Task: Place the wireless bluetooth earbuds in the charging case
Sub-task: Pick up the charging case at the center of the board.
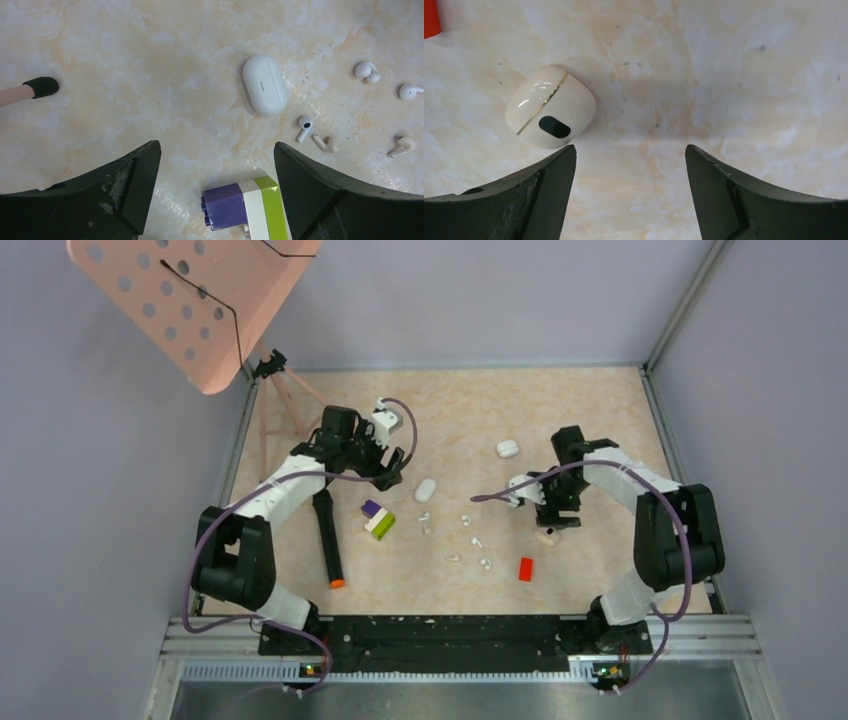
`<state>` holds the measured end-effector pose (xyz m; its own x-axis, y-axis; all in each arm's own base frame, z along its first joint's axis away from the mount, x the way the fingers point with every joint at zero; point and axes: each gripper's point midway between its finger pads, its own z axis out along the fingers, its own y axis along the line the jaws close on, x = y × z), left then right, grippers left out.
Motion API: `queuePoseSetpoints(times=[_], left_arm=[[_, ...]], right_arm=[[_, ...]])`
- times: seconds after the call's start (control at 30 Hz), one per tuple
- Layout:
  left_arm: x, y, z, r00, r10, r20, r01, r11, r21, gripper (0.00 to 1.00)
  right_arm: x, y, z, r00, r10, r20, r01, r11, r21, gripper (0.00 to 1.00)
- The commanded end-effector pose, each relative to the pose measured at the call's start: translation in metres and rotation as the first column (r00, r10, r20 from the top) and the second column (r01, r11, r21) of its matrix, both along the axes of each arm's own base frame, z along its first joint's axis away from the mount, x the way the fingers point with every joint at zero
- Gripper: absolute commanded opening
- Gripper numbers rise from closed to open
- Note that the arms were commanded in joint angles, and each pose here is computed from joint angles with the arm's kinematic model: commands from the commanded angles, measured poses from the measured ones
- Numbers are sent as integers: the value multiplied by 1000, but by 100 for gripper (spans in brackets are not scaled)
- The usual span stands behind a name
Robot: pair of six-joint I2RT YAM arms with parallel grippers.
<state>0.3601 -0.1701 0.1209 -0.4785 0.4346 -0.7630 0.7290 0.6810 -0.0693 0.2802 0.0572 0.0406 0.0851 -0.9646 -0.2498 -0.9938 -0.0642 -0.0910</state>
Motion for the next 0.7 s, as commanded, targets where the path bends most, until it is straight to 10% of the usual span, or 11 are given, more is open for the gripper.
queuePoseSetpoints(times=[0.0,0.67], left_arm=[[-1,4,15,997,-15,79,14,1000,18,89],[1,4,11,997,-16,76,14,1000,24,89]], right_arm=[[1,22,-3,973,229,10,-229,973,33,80],[-35,59,-8,923,378,-67,-366,919,147,81]])
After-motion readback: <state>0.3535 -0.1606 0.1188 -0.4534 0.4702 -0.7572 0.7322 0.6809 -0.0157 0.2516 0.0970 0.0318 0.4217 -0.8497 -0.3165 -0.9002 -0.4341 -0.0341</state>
